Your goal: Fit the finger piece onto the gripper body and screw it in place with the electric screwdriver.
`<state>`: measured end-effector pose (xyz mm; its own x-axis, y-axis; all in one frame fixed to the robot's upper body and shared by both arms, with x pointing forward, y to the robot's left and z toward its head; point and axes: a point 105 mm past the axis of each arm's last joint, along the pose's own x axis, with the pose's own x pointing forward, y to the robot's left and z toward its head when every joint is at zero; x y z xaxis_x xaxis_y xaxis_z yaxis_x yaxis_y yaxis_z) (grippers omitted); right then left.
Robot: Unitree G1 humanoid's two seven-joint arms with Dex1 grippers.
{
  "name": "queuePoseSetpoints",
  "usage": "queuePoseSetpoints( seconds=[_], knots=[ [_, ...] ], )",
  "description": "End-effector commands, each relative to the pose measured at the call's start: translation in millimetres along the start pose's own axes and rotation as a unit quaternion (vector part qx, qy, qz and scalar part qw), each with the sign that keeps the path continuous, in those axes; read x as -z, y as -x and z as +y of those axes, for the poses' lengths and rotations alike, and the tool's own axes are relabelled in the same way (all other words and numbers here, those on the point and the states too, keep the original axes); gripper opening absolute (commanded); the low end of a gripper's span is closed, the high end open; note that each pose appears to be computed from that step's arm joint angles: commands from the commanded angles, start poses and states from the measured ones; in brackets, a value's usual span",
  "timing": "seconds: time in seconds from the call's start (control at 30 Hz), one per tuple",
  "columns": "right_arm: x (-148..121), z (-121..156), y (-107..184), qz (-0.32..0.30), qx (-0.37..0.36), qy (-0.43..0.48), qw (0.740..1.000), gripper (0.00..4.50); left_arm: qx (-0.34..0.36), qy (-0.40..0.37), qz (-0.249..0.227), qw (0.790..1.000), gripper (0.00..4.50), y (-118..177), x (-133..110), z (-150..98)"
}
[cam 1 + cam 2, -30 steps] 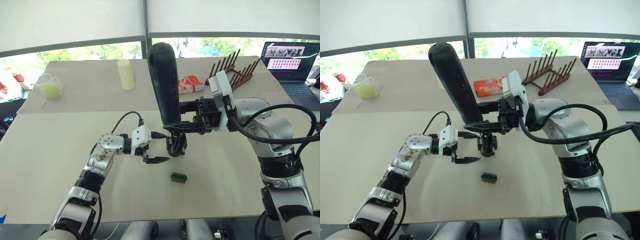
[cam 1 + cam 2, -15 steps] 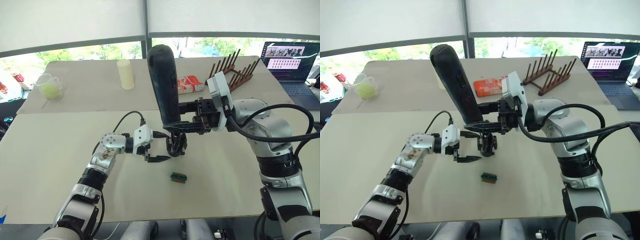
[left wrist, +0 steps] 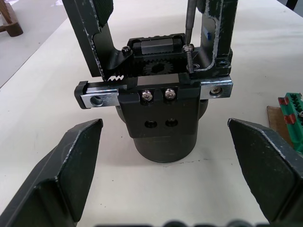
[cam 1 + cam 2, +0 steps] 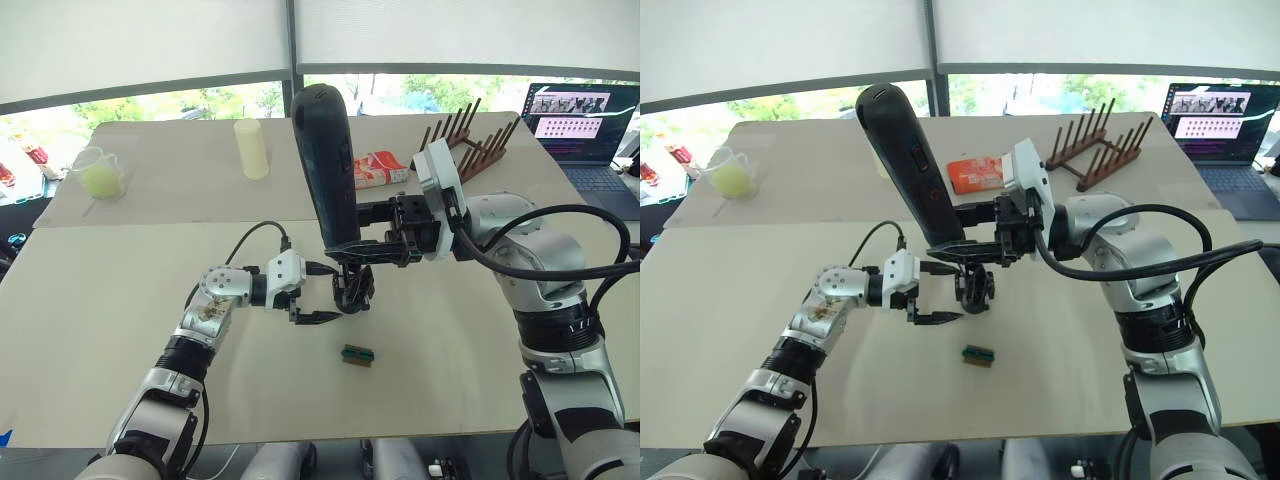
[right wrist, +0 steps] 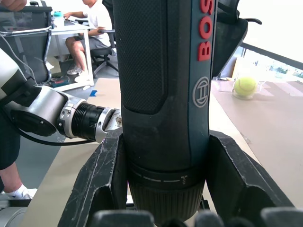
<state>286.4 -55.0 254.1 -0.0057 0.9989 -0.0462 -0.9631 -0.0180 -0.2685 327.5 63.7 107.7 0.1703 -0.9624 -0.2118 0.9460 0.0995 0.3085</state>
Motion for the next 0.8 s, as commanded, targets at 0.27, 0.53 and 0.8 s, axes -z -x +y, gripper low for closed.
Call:
queuePoseSetpoints(
  seconds=[0.27,0.53,0.8],
  knots=[
    [-33.0,3.2,2.9,-0.023,-0.012,0.047,0.999,1.9,-0.004,-0.019,-0.008,1.0,4.5,0.9,-5.9,1.9],
    [-33.8,4.5,3.2,-0.021,-0.015,0.044,0.999,1.9,-0.006,-0.019,-0.009,1.0,4.5,0.6,-6.7,2.5],
    [-27.5,5.3,2.5,-0.017,-0.017,0.039,0.999,1.9,-0.006,-0.018,-0.01,1.0,4.5,-0.1,-7.3,1.2]
  ],
)
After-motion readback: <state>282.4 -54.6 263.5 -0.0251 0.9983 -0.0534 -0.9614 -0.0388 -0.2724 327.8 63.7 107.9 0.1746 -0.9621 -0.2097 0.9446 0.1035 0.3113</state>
